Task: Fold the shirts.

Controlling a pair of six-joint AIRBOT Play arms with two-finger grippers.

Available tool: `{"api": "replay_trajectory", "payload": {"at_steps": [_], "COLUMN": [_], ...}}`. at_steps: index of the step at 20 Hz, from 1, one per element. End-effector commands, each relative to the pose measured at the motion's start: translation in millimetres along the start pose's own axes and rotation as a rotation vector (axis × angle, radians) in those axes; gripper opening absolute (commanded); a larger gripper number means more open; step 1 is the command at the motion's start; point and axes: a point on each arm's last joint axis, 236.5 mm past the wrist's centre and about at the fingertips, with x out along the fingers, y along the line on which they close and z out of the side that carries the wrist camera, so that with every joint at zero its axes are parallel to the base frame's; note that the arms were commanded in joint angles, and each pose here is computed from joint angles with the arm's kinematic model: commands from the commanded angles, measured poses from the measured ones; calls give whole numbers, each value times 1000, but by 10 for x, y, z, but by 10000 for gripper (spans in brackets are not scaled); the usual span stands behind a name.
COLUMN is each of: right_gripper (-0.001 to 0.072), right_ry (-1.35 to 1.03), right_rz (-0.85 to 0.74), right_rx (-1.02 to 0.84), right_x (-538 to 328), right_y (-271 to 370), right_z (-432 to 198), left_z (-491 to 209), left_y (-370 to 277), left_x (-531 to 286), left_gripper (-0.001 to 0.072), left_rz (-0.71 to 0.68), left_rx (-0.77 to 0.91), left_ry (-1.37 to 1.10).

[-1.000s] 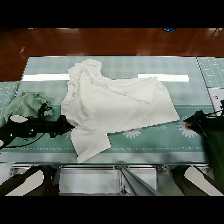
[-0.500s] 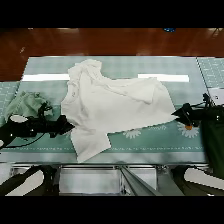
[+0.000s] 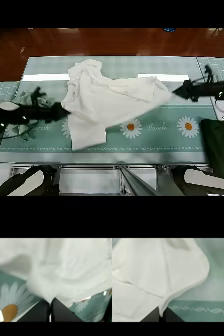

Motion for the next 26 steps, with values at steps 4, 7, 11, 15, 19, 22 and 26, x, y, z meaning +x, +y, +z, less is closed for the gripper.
{"api": "replay_trajectory", "payload": {"at_steps": [4,7,11,15,19,22,26], "right_gripper": [21,22,22,22,22,22,22], "right_ry": [-573,-832,-1041,-1096,-1060,-970,-743], "right_rz": [80,39,-152,-311,-379,-409,-364], "right_rx": [-562,-729,-789,-763,-696,-632,-554], "right_x": [-2241,-3252,-4051,-4373,-4308,-4041,-3301], "right_y": [2388,3150,3310,3124,2828,2515,2072], "right_z": [749,393,-287,-938,-1264,-1195,-926], "left_z": [1251,1118,334,-411,-696,-524,-2], "left_y": [-2422,-3108,-3604,-3498,-2993,-2693,-2069], "left_x": [-2301,-3503,-4423,-4777,-4636,-4275,-3238], "left_gripper": [23,23,24,24,24,24,24], "left_rz": [-72,32,58,178,306,333,293], "left_rx": [612,767,908,957,830,749,556], "left_ry": [-674,-980,-1225,-1307,-1186,-1038,-715]}}
